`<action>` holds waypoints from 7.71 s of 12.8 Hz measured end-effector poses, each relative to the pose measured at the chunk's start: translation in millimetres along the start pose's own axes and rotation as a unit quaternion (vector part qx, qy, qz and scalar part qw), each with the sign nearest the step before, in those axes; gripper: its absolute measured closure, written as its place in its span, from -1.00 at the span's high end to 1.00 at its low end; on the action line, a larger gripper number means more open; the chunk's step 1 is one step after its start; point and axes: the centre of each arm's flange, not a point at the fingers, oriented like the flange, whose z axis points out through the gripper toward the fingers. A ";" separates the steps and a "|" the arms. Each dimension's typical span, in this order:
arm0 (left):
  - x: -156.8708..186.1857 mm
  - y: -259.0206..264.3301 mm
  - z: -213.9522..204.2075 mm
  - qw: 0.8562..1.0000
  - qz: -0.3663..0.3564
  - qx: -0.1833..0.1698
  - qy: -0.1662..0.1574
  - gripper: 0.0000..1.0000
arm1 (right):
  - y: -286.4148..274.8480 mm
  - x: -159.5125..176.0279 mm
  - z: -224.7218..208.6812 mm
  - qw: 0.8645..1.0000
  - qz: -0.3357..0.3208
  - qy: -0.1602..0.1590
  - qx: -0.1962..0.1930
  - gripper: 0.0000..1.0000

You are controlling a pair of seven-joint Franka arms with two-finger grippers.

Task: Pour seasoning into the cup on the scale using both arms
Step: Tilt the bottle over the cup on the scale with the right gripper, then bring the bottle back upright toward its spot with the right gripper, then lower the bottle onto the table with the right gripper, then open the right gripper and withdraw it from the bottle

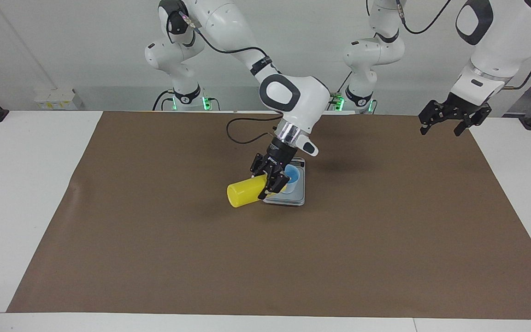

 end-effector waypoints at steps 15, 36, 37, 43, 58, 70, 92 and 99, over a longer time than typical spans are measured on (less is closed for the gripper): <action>0.0 1.0 -0.2 1.000 0.001 0.000 0.000 1.00 | -19.8 -15.9 -3.8 0.998 0.016 0.009 -0.061 0.05; -8.8 31.6 0.4 1.000 0.002 0.003 -0.008 1.00 | -102.2 -284.0 151.8 0.794 0.356 0.407 0.278 0.05; -8.7 30.3 -1.7 1.000 0.001 0.003 -0.006 1.00 | -109.6 -286.7 159.8 0.771 0.375 0.427 0.288 0.05; -9.0 24.0 -8.5 1.000 -0.004 0.005 -0.002 1.00 | -162.8 -302.4 207.7 0.674 0.432 0.525 0.288 0.05; -9.2 23.6 -7.9 1.000 -0.004 0.007 -0.003 1.00 | -238.0 -193.2 271.0 0.557 0.481 0.655 0.171 0.03; -9.6 23.5 -6.8 1.000 -0.004 0.007 -0.005 1.00 | -239.9 -216.2 259.6 0.626 0.413 0.641 0.166 1.00; -9.6 23.5 -6.8 1.000 -0.004 0.007 -0.005 1.00 | -113.0 -379.9 109.7 0.746 0.494 0.361 0.263 1.00; -9.6 23.5 -6.8 1.000 -0.004 0.007 -0.005 1.00 | -104.8 -391.3 52.9 0.582 0.692 0.211 0.372 1.00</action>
